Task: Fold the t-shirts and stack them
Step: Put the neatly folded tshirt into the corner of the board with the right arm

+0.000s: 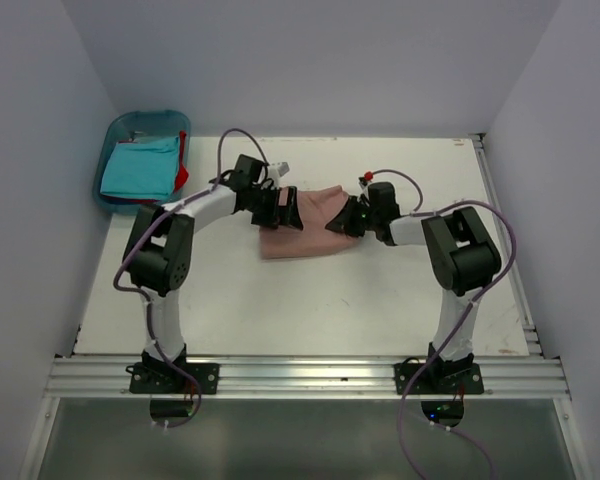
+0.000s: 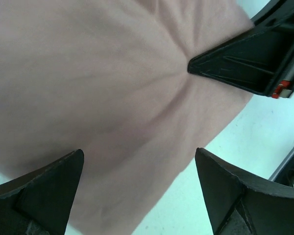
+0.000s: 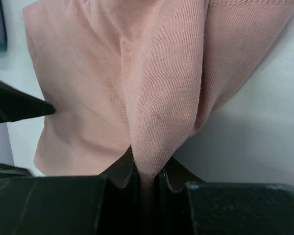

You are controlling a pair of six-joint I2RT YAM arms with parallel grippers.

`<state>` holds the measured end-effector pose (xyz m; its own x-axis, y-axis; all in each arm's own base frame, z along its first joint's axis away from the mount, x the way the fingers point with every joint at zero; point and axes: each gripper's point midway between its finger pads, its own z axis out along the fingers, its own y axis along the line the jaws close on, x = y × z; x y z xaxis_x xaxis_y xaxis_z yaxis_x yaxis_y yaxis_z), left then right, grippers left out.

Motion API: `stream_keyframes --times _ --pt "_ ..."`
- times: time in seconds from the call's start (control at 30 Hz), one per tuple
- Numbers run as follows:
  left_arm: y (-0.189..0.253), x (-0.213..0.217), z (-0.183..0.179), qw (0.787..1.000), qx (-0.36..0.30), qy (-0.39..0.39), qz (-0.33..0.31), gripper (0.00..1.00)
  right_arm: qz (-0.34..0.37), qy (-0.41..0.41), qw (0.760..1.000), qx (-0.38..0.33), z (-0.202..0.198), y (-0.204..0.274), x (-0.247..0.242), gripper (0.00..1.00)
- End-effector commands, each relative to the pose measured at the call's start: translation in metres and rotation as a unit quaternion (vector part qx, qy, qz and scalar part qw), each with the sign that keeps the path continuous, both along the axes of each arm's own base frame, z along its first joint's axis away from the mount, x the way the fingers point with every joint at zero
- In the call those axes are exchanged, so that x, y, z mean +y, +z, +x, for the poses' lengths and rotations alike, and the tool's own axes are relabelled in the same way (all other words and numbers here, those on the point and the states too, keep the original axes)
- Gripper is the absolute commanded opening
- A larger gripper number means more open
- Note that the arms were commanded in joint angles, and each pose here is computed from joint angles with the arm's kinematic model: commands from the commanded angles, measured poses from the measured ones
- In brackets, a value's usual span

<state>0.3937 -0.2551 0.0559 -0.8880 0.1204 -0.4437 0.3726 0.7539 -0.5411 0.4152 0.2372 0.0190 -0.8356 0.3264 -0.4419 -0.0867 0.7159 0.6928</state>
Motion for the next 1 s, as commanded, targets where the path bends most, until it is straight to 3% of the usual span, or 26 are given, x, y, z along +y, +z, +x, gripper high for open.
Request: stream_keyframes --times 0.0,0.17,0.27,0.6,0.67,0.83,0.97 --pt "0.074 0.001 0.012 0.995 -0.091 0.031 -0.031 1.00 -0.061 -0.048 0.994 0.080 -0.038 -0.030 -0.029 0.00" --pt "0.159 0.009 0.005 0.977 -0.183 0.070 -0.082 1.00 -0.050 -0.153 0.985 0.070 -0.024 -0.015 -0.058 0.00" --pt "0.181 0.013 -0.008 0.971 -0.202 0.080 -0.104 1.00 -0.037 -0.232 0.970 0.066 -0.016 -0.007 -0.081 0.00" --pt "0.161 0.022 -0.056 0.975 -0.169 0.078 -0.120 1.00 -0.027 -0.471 0.882 -0.002 0.019 0.041 -0.166 0.00" --pt "0.158 0.024 -0.065 0.976 -0.163 0.076 -0.123 1.00 -0.049 -0.522 0.851 -0.004 0.022 0.043 -0.194 0.00" --pt "0.152 0.030 -0.083 0.978 -0.153 0.073 -0.122 1.00 -0.059 -0.582 0.811 -0.014 0.047 0.054 -0.237 0.00" --pt "0.150 0.033 -0.094 0.980 -0.146 0.069 -0.116 1.00 -0.089 -0.618 0.781 0.004 0.057 0.037 -0.276 0.00"
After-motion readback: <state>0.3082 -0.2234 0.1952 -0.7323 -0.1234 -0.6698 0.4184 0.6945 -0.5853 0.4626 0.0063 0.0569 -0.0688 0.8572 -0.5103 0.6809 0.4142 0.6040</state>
